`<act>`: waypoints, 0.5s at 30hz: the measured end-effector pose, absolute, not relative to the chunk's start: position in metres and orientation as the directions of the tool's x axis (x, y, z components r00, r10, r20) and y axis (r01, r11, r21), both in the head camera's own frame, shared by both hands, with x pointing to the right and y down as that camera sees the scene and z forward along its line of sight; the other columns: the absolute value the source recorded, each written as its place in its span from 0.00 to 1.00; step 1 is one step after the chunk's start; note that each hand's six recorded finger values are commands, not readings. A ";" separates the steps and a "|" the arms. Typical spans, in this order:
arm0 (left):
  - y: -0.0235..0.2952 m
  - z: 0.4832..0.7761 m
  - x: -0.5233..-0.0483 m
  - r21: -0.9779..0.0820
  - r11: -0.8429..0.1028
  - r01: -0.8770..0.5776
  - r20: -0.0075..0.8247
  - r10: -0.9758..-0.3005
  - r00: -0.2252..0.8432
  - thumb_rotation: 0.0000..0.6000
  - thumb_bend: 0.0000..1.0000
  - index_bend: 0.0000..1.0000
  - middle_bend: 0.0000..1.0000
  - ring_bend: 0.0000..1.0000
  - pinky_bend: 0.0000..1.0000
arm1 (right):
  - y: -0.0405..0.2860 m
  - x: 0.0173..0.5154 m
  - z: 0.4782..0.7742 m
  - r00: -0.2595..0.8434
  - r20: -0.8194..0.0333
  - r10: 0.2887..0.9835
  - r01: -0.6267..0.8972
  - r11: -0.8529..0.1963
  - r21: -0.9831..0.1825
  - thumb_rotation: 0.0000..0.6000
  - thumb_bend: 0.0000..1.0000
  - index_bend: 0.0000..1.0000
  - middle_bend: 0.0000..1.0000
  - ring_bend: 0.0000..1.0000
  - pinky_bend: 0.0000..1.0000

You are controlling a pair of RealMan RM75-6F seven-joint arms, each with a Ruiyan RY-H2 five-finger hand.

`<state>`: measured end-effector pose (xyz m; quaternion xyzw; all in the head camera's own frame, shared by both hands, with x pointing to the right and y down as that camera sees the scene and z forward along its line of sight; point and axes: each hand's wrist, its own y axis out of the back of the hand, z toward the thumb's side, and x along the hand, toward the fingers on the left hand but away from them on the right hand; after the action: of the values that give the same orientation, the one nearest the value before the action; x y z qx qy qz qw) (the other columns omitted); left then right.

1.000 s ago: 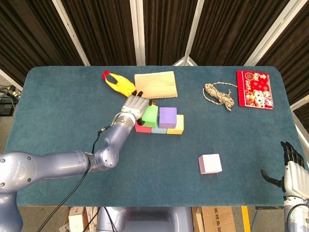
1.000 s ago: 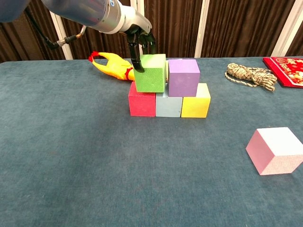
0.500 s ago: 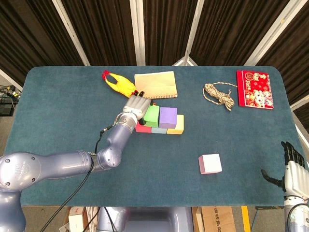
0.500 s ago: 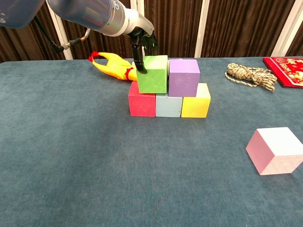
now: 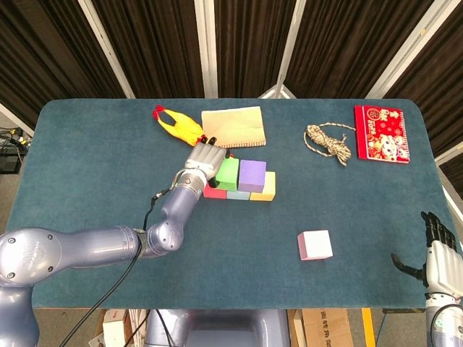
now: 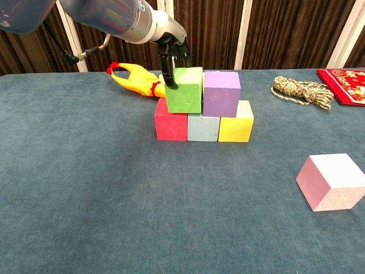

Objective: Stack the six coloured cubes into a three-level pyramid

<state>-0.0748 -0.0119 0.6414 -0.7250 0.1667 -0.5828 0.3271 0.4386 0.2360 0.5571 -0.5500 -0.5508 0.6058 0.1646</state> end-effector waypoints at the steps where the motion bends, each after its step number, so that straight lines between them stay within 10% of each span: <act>1: -0.012 0.642 -0.075 -0.668 -0.731 0.141 0.737 -0.622 0.264 1.00 0.43 0.33 0.27 0.02 0.00 | 0.236 0.439 0.557 -0.341 -0.485 0.805 0.406 -0.339 -0.849 1.00 0.25 0.06 0.03 0.00 0.00; 15: -0.012 0.644 -0.075 -0.673 -0.723 0.153 0.734 -0.629 0.257 1.00 0.43 0.33 0.27 0.02 0.00 | 0.236 0.439 0.558 -0.342 -0.486 0.804 0.405 -0.340 -0.849 1.00 0.25 0.06 0.03 0.00 0.00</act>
<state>-0.0747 -0.0123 0.6442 -0.7192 0.1655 -0.5868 0.3332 0.4390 0.2356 0.5583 -0.5493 -0.5504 0.6069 0.1646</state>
